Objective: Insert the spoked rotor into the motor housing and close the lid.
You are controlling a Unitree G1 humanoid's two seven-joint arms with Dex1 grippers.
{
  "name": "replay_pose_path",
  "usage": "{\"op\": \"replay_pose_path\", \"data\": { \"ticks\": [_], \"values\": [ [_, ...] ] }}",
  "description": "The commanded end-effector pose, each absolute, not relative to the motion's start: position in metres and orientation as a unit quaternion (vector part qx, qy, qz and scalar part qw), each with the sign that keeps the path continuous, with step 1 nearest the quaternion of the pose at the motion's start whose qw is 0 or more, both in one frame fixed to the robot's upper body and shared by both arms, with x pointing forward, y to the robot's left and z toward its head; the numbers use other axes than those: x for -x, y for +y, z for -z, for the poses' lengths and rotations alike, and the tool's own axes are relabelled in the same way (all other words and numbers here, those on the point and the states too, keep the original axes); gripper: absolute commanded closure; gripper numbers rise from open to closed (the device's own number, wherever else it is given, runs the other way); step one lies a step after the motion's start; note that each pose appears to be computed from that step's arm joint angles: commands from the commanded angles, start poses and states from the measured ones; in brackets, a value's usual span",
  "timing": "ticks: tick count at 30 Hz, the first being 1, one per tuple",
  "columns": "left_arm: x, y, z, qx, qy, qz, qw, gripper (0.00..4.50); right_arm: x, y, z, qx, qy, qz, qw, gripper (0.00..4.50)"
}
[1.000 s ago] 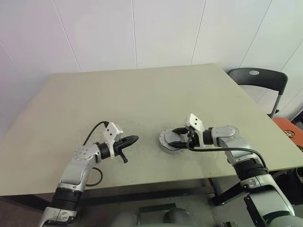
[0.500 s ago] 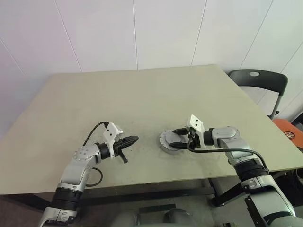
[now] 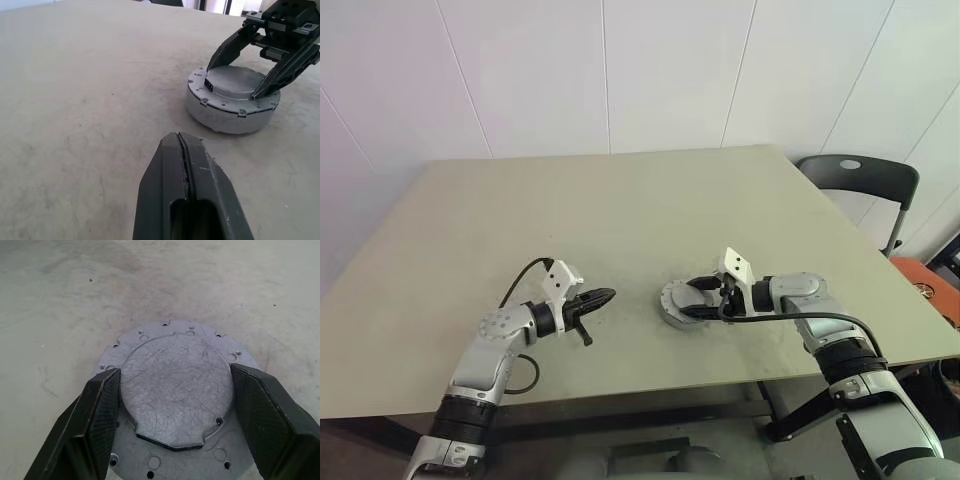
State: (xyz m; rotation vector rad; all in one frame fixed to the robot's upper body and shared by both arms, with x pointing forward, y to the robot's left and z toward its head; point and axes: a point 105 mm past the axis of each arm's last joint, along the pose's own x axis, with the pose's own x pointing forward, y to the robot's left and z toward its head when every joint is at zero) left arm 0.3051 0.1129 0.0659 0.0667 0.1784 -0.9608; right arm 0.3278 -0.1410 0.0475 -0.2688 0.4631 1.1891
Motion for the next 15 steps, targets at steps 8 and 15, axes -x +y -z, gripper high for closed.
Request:
{"op": "replay_pose_path", "data": {
  "ticks": [8,15],
  "values": [
    [-0.31,0.111,-0.077,-0.042,0.062,0.463,0.883,4.5,-0.306,-0.172,0.017,0.192,0.329,-0.533,0.756,1.46],
    [-0.309,0.111,-0.078,-0.044,0.06,0.462,0.884,4.5,-0.311,-0.171,0.022,0.231,0.31,-0.527,0.757,1.46]
  ]
}}
